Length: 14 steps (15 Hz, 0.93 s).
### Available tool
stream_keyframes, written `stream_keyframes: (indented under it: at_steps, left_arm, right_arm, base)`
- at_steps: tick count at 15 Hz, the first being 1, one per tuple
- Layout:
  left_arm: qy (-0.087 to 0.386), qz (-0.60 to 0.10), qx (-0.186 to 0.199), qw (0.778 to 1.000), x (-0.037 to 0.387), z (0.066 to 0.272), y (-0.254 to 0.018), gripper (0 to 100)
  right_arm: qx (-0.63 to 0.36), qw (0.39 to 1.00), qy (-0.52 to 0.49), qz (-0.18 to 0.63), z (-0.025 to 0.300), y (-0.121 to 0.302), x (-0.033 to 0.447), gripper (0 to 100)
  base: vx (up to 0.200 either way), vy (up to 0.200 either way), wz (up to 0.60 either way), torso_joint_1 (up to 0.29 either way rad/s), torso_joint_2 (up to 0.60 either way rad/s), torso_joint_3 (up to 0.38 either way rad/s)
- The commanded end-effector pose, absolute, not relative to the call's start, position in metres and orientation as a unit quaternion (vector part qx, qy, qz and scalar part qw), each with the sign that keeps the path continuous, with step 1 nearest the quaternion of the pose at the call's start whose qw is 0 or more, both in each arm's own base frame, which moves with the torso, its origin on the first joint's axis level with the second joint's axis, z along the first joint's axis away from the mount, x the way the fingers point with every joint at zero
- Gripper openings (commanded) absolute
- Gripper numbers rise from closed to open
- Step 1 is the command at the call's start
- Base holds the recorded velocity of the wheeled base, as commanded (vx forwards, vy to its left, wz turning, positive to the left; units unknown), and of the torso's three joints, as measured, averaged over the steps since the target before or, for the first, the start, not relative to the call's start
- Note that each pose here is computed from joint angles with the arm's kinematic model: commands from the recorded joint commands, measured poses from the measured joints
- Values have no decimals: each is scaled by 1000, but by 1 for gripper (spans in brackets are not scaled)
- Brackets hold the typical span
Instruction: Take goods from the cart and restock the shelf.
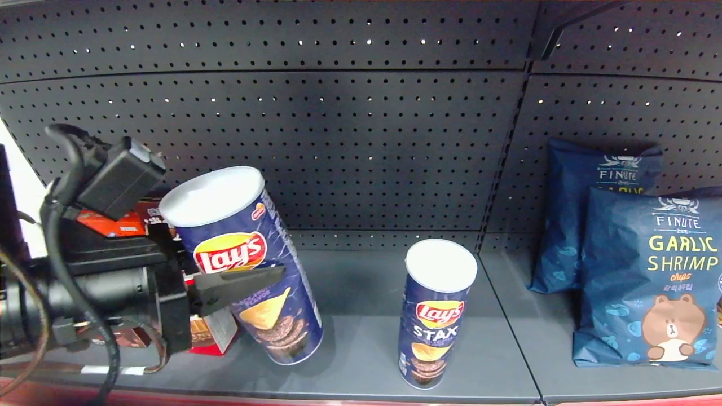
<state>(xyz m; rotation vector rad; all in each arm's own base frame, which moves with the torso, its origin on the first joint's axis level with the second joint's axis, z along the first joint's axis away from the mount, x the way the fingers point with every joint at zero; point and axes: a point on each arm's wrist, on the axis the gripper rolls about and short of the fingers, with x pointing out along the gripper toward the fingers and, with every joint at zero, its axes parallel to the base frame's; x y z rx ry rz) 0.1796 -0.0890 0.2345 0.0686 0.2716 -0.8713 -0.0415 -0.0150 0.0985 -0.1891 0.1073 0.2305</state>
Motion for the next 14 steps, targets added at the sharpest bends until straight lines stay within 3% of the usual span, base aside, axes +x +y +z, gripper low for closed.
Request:
stream_keyframes:
  at_steps: [1,6,10,14]
  left_arm:
    - [153,-422,34,893,217,230,-107,0]
    - [167,-429,37,887,256,226,-129,0]
    - [172,-436,78,880,274,211,-137,0]
    - [172,-440,83,878,302,221,-152,0]
  right_arm:
    - [-95,987,55,115,99,-15,-41,100]
    - [-94,987,57,115,97,-15,-41,100]
    - [-95,987,61,116,95,-15,-40,100]
    - [-95,987,63,116,94,-15,-40,100]
  base:
    - [0,0,0,0,0,0]
    - [0,0,0,0,0,0]
    - [0,0,0,0,0,0]
    - [0,0,0,0,0,0]
